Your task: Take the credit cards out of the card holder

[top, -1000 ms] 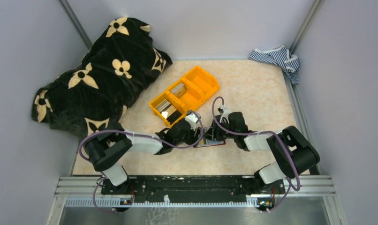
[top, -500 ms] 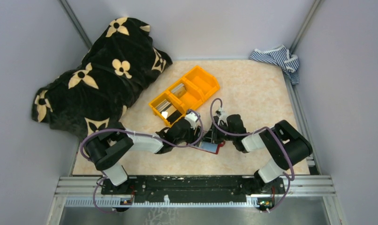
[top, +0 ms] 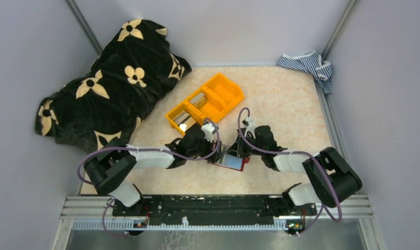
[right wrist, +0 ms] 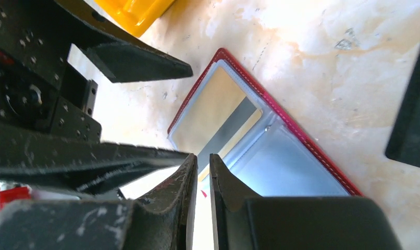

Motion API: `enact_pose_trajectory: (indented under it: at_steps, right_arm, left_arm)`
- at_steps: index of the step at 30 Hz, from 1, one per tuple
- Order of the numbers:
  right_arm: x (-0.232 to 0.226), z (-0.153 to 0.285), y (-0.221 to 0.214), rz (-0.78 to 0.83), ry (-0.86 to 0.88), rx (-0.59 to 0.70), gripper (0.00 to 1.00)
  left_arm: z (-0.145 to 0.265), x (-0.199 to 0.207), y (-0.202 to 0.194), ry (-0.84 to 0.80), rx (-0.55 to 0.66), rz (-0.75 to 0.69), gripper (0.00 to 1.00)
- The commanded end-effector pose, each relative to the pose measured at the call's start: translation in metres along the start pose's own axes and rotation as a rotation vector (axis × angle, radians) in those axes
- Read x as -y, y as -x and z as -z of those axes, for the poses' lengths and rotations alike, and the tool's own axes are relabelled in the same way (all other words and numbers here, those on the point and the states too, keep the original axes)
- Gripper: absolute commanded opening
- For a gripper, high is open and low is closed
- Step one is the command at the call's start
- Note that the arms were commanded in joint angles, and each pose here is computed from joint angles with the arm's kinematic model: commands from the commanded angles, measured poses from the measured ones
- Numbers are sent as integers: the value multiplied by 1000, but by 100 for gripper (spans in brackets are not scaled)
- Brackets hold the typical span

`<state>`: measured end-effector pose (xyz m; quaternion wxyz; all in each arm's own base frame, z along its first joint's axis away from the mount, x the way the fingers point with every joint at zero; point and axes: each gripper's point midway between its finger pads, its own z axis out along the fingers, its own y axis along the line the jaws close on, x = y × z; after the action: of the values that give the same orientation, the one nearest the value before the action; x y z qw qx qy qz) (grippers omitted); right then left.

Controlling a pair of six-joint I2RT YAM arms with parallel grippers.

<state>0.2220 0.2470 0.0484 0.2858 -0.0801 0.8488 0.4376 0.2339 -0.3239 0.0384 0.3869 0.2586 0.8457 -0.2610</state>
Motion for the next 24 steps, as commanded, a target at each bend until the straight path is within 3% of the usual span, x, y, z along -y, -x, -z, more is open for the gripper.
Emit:
enact_pose_trajectory:
  at_steps: [1, 9, 24]
  right_arm:
    - [1, 10, 23, 92, -85, 58, 16]
    - [13, 15, 20, 70, -141, 63, 17]
    - [41, 28, 15, 48, -229, 59, 14]
  left_arm:
    - [9, 19, 23, -141, 18, 36, 82]
    - [11, 45, 40, -266, 15, 7, 68]
    - [3, 40, 4, -276, -110, 70, 68]
